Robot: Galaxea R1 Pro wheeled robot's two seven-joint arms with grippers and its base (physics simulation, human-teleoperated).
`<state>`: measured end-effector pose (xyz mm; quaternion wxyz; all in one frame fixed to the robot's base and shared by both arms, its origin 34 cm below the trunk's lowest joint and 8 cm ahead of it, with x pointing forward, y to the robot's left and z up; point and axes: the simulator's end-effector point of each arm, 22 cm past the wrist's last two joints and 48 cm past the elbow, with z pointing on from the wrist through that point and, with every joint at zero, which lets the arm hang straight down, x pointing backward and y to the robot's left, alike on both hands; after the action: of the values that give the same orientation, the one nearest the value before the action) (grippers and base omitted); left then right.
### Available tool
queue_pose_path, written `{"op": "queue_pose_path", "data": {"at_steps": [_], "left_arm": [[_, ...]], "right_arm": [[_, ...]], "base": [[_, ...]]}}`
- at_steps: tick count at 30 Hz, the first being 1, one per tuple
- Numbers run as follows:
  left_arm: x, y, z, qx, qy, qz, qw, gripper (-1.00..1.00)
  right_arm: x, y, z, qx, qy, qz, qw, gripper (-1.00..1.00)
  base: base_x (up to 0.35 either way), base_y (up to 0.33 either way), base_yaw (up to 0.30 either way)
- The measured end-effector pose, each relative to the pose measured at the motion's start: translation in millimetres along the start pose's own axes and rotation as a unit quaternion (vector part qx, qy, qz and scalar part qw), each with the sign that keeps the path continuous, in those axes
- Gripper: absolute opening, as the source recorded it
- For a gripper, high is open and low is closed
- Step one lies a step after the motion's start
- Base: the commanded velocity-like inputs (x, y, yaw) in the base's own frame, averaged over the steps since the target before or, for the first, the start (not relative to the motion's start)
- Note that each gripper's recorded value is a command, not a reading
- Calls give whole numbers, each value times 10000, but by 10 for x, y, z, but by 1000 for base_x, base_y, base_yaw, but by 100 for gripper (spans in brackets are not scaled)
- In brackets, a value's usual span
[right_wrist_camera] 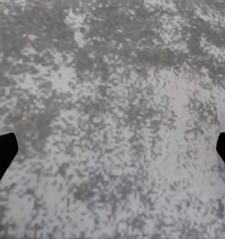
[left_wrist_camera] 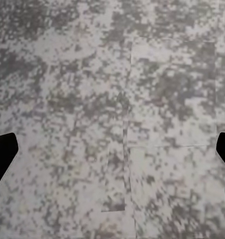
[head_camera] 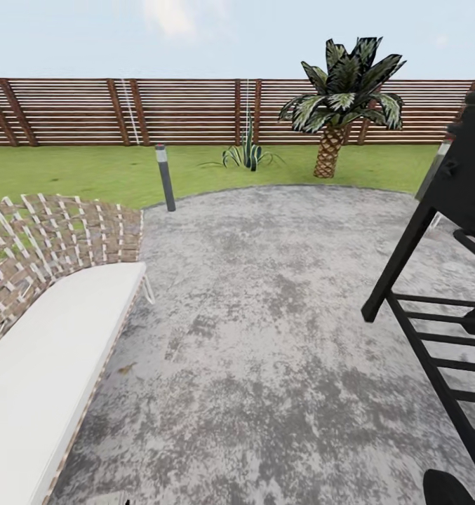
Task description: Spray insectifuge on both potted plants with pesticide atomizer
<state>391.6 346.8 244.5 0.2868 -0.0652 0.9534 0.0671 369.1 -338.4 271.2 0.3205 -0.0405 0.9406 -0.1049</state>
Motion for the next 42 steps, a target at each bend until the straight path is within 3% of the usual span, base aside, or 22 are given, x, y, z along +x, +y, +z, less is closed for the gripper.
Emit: {"op": "queue_pose_path", "data": {"at_steps": [42], "left_arm": [[1,-12,-1,8,-1,-1,10000,100]], "right_arm": [[10,-13,0,-7,8,-43,10000,100]], "base": [[337,0,0]]}}
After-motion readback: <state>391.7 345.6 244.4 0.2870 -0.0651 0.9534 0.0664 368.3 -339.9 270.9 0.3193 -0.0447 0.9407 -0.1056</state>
